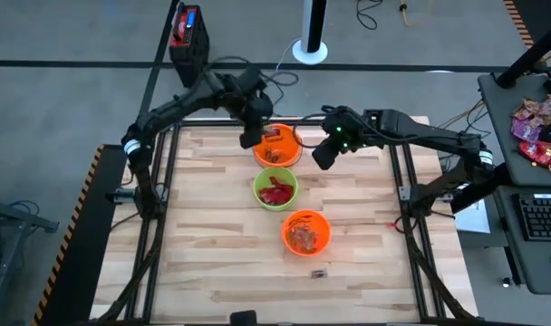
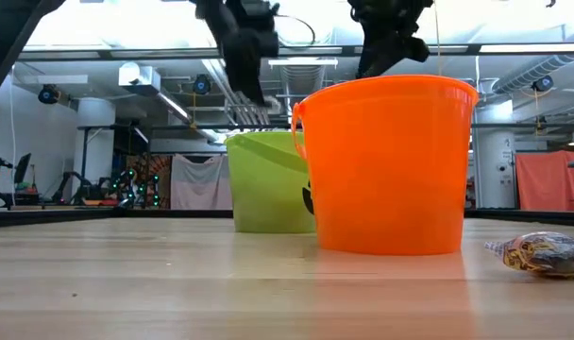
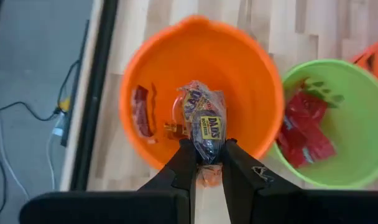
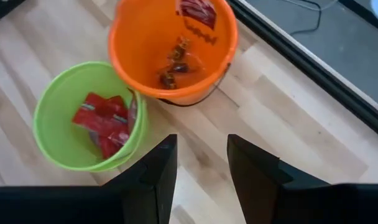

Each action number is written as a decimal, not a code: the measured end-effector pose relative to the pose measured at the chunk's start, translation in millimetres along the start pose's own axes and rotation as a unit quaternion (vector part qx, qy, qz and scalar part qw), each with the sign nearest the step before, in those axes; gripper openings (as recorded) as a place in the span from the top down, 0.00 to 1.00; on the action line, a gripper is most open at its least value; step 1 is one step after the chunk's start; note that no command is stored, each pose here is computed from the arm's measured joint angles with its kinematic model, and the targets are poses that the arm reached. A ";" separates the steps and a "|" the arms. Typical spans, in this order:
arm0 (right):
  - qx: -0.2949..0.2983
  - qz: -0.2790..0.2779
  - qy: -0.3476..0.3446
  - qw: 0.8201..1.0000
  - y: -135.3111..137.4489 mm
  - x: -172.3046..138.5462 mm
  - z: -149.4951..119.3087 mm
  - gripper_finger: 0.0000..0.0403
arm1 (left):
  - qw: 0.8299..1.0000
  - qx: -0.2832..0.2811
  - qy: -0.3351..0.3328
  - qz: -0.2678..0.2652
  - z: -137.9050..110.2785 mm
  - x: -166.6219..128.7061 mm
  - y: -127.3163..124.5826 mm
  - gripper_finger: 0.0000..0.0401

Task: Sort candy by brand, put in halloween buckets
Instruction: Put the black gummy into the top orange bucket

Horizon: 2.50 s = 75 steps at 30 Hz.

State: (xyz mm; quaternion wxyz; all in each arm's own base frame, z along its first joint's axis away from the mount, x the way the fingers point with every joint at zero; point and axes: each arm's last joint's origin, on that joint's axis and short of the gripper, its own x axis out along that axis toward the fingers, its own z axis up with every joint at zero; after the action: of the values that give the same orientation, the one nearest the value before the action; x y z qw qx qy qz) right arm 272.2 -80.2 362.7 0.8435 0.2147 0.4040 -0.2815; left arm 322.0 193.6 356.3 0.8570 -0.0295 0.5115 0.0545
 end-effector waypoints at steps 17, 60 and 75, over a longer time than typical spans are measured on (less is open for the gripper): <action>0.076 0.020 0.071 0.994 -4.0 23.5 -20.4 0.63 | 0.999 -0.035 -0.008 0.007 -6.2 51.4 4.7 0.63; -0.244 0.121 0.063 0.960 195.4 81.2 -323.0 0.61 | 0.959 -0.109 -0.259 0.027 -63.3 -137.4 -296.0 0.56; -0.234 0.093 0.074 0.965 200.3 95.7 -329.6 0.85 | 0.966 -0.094 -0.238 0.049 -58.7 -118.0 -306.6 0.60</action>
State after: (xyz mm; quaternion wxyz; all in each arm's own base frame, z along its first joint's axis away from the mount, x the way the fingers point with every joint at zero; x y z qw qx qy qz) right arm 266.5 235.4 121.3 0.8603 0.0680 0.4984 -0.0826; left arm 253.1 -124.4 430.7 0.9436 -0.0710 0.2865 0.1498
